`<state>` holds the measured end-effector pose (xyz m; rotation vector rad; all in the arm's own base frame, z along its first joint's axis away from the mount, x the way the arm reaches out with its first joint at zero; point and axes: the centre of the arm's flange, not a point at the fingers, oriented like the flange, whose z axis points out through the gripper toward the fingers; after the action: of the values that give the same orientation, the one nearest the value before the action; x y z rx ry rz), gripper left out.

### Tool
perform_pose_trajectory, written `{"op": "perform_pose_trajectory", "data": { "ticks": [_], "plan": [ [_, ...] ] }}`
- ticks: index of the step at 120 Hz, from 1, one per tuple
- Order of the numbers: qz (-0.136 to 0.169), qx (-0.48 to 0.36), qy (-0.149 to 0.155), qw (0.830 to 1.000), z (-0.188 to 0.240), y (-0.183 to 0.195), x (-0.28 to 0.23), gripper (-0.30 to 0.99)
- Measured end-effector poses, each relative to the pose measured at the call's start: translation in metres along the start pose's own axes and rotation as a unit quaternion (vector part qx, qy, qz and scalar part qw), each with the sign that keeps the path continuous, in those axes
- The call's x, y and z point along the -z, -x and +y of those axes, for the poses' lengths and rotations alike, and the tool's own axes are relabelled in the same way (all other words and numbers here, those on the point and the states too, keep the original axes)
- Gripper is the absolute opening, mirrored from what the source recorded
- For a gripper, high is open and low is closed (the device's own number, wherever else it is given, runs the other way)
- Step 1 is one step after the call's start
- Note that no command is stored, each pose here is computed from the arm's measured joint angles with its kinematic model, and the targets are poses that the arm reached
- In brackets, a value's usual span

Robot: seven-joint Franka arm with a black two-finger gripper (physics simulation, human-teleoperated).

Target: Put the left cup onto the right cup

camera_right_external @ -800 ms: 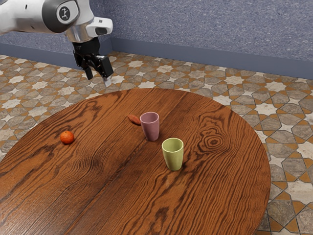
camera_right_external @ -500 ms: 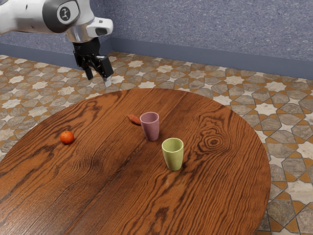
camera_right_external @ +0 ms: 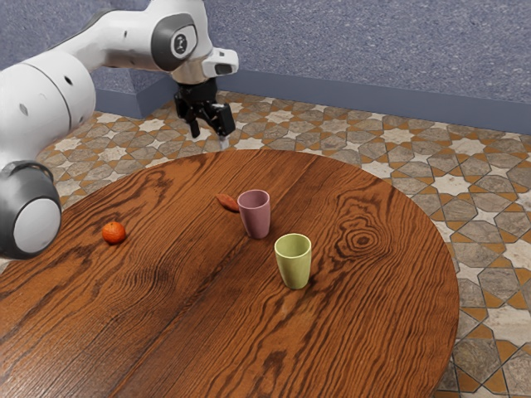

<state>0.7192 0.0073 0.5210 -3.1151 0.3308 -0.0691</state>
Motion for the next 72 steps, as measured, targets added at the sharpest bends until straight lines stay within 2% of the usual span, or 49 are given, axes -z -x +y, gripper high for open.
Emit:
{"op": "perform_pose_trajectory", "data": {
  "ticks": [32,72],
  "plan": [
    [-0.016,0.003,0.021,1.0,-0.006,-0.04,-0.102,0.69],
    [0.013,0.008,0.021,1.0,-0.02,-0.064,-0.168,0.69]
  ]
}}
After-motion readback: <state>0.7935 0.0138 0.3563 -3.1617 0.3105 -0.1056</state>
